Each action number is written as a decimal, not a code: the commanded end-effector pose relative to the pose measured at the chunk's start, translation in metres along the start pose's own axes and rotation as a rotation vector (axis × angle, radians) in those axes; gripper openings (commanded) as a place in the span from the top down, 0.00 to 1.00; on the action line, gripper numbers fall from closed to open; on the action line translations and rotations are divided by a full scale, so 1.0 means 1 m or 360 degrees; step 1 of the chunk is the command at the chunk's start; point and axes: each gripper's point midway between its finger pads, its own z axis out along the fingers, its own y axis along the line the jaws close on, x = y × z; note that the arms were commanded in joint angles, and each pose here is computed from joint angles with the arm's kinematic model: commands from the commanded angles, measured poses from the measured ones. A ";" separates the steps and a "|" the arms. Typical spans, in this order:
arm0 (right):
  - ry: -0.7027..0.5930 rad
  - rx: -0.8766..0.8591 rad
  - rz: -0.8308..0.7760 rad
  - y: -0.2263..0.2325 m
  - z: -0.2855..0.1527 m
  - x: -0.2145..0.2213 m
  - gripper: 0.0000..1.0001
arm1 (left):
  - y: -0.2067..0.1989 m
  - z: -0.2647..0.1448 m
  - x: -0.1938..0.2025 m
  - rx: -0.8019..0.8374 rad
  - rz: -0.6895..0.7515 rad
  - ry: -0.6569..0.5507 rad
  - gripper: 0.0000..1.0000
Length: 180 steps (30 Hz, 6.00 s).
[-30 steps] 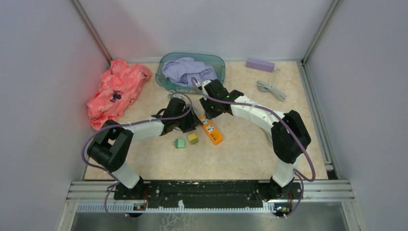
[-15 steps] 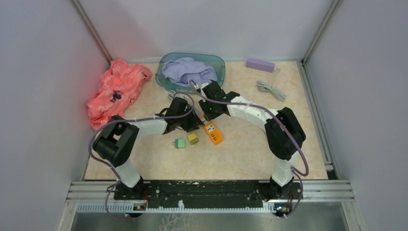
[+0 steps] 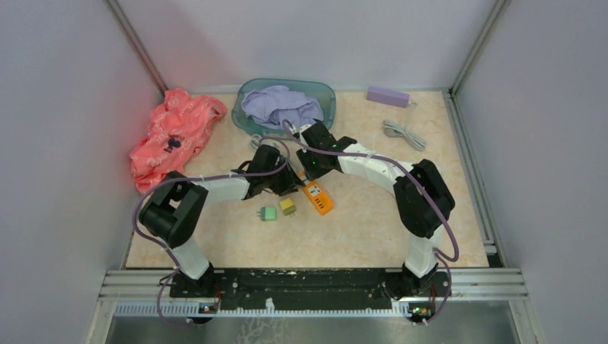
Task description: Insert the plug
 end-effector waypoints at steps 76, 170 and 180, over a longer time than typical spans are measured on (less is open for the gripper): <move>0.0575 -0.0007 -0.0026 -0.010 0.049 0.096 1.00 | 0.016 -0.001 0.009 -0.0047 -0.0033 -0.0004 0.60; -0.1538 0.0115 0.0213 -0.026 -0.185 0.011 0.01 | 0.039 -0.030 -0.045 -0.0633 0.0932 0.0144 0.25; -0.1493 0.0170 0.0215 -0.031 -0.177 0.015 0.01 | 0.052 -0.021 -0.040 -0.0696 0.0946 0.0223 0.33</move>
